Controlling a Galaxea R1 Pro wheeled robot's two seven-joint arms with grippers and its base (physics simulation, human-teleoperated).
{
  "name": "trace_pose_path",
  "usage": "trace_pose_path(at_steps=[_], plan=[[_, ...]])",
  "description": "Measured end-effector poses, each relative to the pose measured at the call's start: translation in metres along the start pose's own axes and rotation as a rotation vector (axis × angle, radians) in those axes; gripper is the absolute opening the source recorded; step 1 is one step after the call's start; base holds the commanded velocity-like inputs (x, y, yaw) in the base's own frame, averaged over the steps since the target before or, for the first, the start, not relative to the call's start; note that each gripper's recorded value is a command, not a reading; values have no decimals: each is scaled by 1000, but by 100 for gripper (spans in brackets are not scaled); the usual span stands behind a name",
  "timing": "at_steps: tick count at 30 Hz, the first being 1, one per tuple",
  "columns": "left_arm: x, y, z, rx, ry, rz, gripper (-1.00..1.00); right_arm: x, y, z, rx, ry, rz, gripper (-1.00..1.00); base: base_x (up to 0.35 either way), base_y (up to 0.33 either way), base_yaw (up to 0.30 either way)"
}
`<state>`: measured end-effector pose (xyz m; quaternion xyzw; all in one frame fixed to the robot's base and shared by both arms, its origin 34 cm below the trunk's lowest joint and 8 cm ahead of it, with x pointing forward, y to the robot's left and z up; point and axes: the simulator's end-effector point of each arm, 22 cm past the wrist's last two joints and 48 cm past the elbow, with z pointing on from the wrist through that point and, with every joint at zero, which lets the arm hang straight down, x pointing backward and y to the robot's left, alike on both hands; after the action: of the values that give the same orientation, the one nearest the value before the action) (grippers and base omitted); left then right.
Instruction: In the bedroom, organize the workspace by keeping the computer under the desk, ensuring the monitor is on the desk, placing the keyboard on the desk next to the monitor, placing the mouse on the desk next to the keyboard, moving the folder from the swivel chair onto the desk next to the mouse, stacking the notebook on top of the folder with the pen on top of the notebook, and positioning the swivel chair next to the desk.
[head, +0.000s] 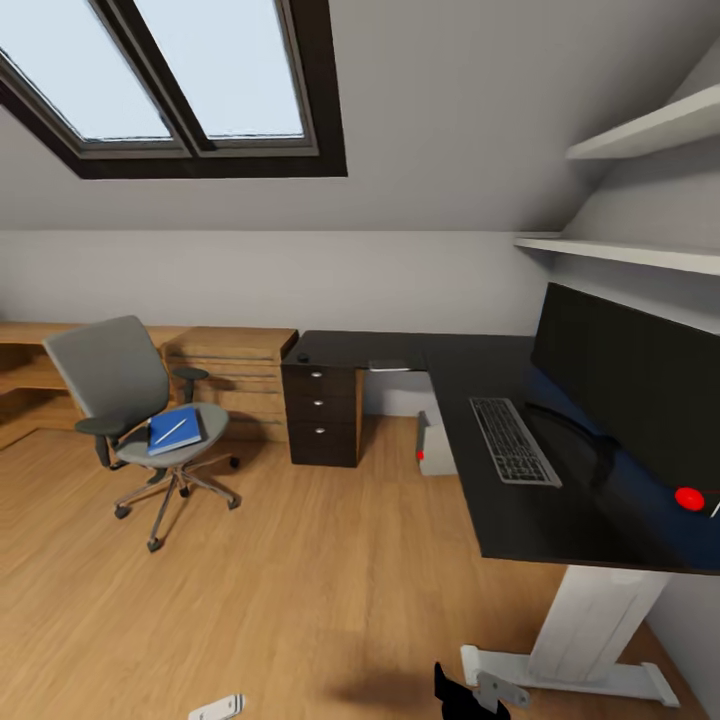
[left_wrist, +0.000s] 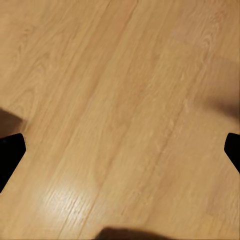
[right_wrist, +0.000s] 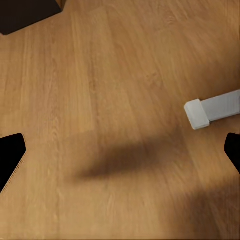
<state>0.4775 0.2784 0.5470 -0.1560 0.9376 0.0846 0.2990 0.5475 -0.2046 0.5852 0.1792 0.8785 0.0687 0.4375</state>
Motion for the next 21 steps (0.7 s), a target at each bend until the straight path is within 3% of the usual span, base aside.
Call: trace_pose_path(at_steps=[9, 21], plan=[[-1, 1, 0, -1, -3, -2, 100, 0, 0, 0, 0, -2, 0, 100, 232, 253, 0], [-7, 16, 2, -33, -59, -19, 100, -4, -3, 1, 11, -10, 21, 100, 205, 246, 0]])
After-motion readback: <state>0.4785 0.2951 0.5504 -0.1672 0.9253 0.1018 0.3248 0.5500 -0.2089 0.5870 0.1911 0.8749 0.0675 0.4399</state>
